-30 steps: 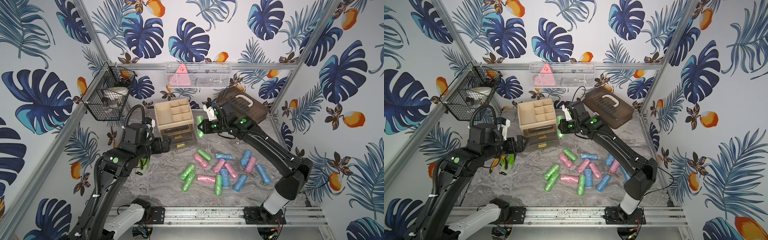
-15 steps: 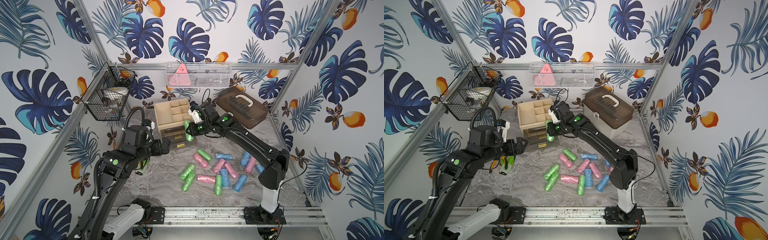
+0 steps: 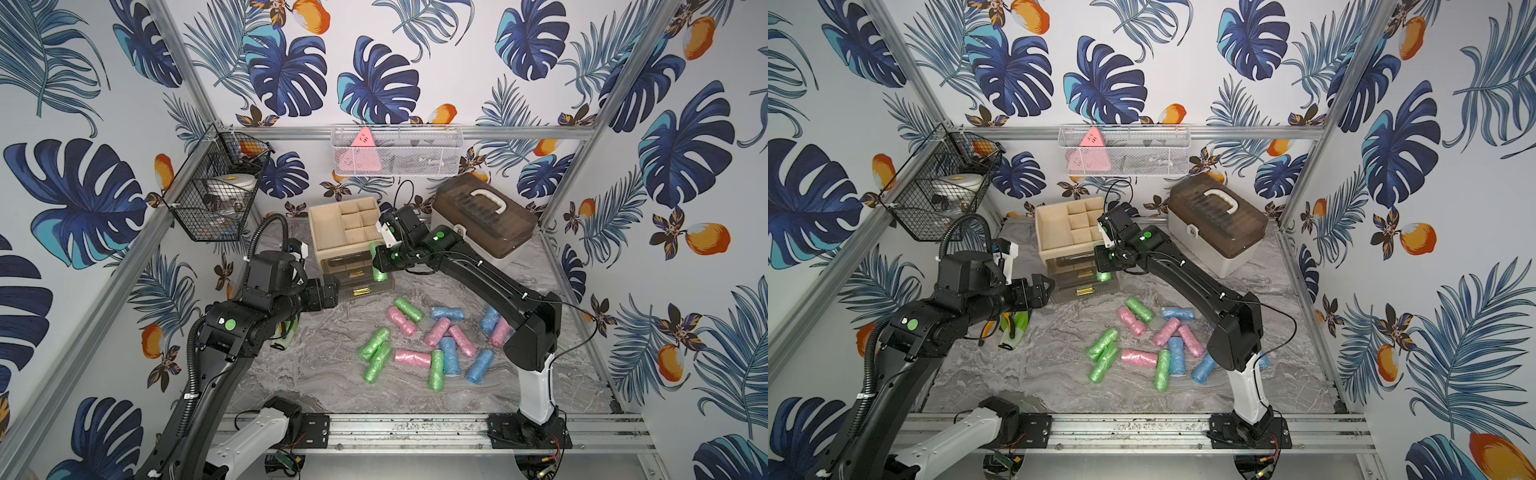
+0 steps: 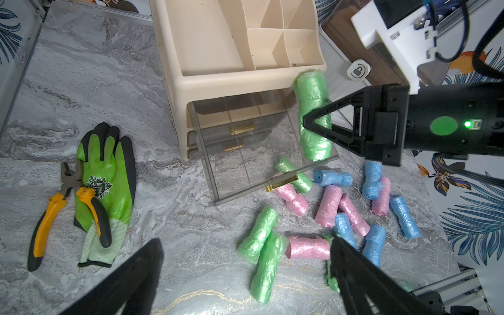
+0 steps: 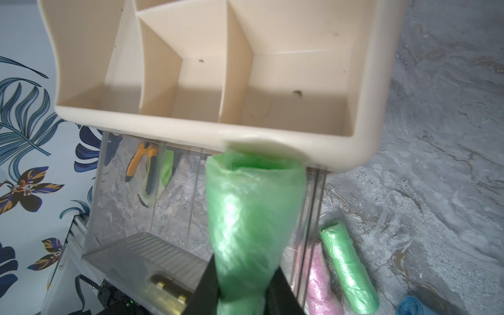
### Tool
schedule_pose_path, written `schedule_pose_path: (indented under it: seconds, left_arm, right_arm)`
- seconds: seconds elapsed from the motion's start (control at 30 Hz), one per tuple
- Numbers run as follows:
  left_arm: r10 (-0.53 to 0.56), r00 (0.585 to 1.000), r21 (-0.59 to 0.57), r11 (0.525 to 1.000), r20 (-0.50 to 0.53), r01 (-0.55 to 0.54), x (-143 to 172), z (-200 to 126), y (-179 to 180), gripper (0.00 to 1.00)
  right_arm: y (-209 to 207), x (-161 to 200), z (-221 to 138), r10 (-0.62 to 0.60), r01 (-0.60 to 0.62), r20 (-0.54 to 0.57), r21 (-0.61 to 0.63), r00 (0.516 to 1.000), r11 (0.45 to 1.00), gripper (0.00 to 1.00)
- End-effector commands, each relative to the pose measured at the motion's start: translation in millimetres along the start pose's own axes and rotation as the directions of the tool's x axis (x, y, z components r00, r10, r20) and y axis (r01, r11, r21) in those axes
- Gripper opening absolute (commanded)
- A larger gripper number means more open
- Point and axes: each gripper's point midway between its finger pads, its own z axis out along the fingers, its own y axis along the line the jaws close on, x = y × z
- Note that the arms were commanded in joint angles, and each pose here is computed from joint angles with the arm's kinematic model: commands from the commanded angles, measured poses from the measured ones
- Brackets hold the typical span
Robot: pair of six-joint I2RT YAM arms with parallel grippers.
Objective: Sort the rolls of trash bags by color and place them into the drawer
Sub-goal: Place the roll of trash bags in the drawer.
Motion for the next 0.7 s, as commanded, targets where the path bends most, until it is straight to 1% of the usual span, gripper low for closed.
schedule_pose_path:
  seconds: [0.0,0.2,0.27,0.33,0.43,0.53,0.6,0.67]
  left_arm:
    - [0.011,1.000,-0.008,1.000,0.006,-0.011,-2.0,-0.7,1.3,0.99]
    - [0.011,1.000,-0.008,1.000,0.006,-0.011,-2.7,-0.3,1.2,0.99]
    - [0.009,1.000,-0.007,1.000,0.007,-0.009,-2.8,-0.5,1.0,0.99]
    - [0.007,1.000,-0.006,1.000,0.009,-0.007,-2.8,-0.9,0.9,0.99]
    - [0.008,1.000,-0.008,1.000,0.006,-0.007,-2.2,-0.3,1.4,0.99]
    - [0.007,1.000,-0.007,1.000,0.004,-0.007,-1.8,0.4,1.2,0.99]
    - [0.006,1.000,-0.006,1.000,0.004,-0.006,-2.0,0.8,0.9,0.99]
    - [0.006,1.000,-0.006,1.000,0.003,-0.006,-1.5,1.2,1.1,0.99]
  right_arm:
    - [-9.5,10.3,9.0,-0.006,0.009,-0.050,0.054,0.999,0.999,0.24]
    - [-12.7,16.3,14.8,-0.007,0.014,-0.096,0.074,0.995,0.997,0.22]
    - [-13.3,17.2,16.0,-0.005,0.013,-0.102,0.079,0.995,0.997,0.23]
    - [-13.3,16.3,15.5,-0.003,0.011,-0.102,0.080,0.995,0.997,0.29]
    - [-12.3,13.6,13.8,0.000,0.007,-0.091,0.078,0.996,0.997,0.43]
    - [-10.0,9.5,11.2,0.007,-0.002,-0.074,0.070,0.997,0.998,0.52]
    - [-7.2,7.3,9.6,0.011,-0.007,-0.066,0.058,0.998,0.998,0.56]
    - [-3.7,5.7,7.0,0.015,-0.012,-0.062,0.042,0.998,0.999,0.57]
